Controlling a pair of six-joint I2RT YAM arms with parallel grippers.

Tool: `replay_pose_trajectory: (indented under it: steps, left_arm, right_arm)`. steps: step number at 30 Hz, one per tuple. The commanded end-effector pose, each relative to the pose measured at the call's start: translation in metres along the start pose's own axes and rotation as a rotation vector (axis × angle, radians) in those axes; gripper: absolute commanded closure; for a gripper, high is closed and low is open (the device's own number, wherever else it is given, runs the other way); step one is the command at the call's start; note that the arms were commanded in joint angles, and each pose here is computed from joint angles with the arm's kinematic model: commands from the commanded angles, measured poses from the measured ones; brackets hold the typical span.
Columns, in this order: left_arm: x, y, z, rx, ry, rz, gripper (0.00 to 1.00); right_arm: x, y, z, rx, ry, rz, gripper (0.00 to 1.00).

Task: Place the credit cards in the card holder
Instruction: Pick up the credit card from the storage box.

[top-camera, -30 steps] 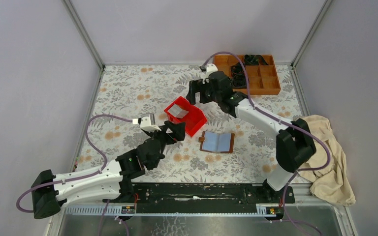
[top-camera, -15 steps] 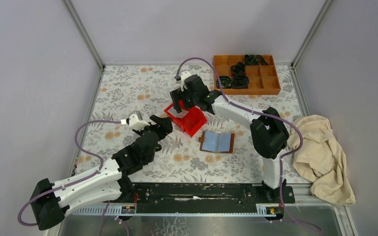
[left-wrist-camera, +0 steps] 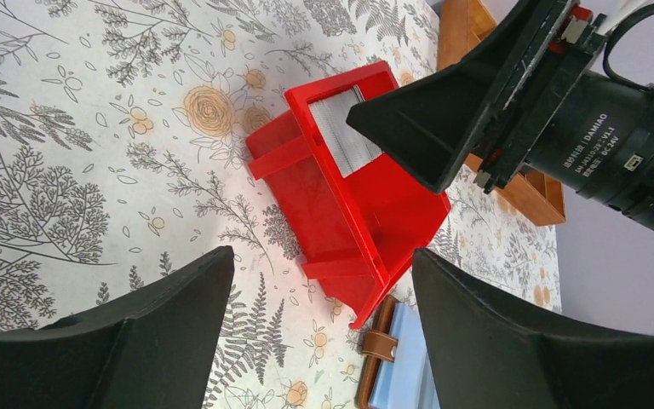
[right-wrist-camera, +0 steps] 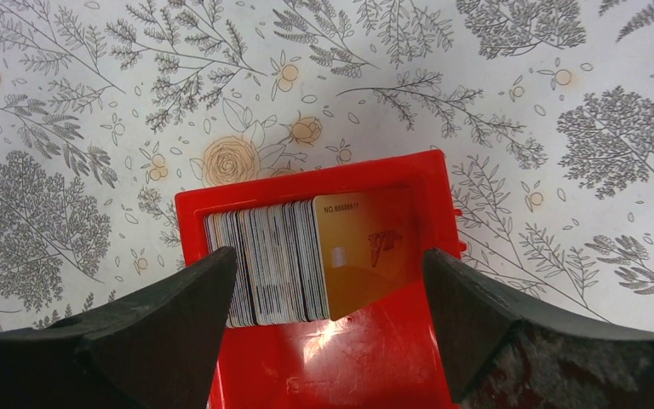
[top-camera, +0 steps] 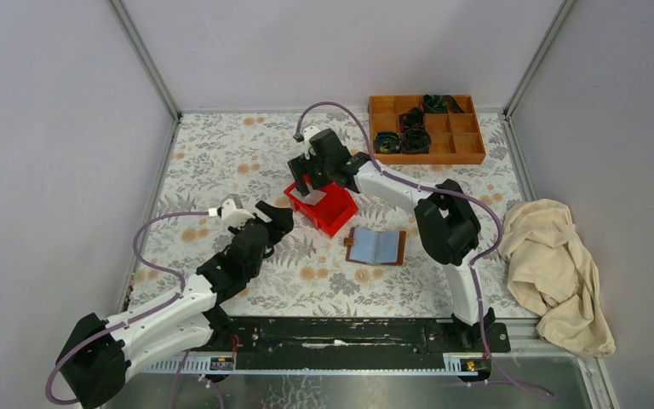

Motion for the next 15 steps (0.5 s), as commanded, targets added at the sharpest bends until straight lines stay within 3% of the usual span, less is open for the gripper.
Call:
replay_pose_trajectory:
  steps: [1,15]
  left_arm:
    - [0.004,-0.007,0.003,-0.051,-0.020,-0.037,0.17]
    - [0.015,-0.001,-0.009,-0.050,0.003,-0.020,0.20]
  right_arm:
    - [-0.001,0.011,0.018,-0.013,-0.028,0.054,0.14]
    - [0.016,-0.001,0.000,0.094,0.052,0.115,0.24]
Point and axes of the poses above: each gripper's point midway between its finger pads, its own x axis out along the fingers, its own y axis along the line the jaws close on, z = x × y, the point moved 5 cm from there along -x, back along the fingers, and after that the axes turned 10 degrees about x, right-handed, at the moved point
